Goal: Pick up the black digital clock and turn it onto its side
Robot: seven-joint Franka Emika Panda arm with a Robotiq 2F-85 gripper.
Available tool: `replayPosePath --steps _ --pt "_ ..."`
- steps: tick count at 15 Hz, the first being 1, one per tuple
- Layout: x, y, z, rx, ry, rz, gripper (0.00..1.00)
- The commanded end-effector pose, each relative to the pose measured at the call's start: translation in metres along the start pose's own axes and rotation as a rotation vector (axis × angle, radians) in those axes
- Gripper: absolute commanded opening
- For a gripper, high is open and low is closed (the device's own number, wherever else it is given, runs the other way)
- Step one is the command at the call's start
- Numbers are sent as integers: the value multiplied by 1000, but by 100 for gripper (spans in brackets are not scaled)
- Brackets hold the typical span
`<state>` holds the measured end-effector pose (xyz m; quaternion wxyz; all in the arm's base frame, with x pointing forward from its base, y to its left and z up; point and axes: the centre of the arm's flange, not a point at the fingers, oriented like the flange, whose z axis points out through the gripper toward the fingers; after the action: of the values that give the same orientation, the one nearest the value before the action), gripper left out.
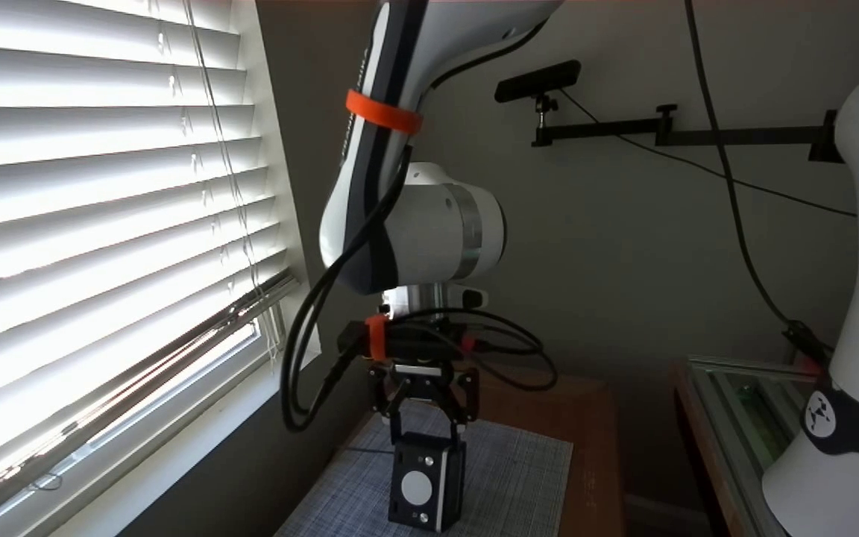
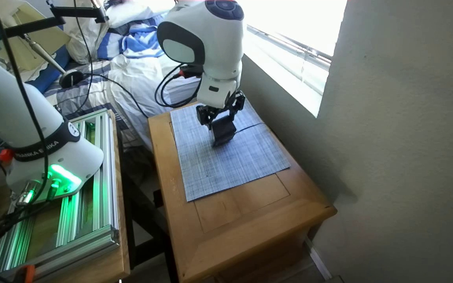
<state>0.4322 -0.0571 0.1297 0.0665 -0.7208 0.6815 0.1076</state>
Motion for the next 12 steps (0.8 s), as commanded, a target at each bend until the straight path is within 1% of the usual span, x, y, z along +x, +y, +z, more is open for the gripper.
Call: replayPosePath --steps 1,6,12 --pt "-18 -7 -12 0 50 11 57" --pt "-33 -12 -7 -9 94 3 57" --pt "-54 -18 -3 -8 188 8 57"
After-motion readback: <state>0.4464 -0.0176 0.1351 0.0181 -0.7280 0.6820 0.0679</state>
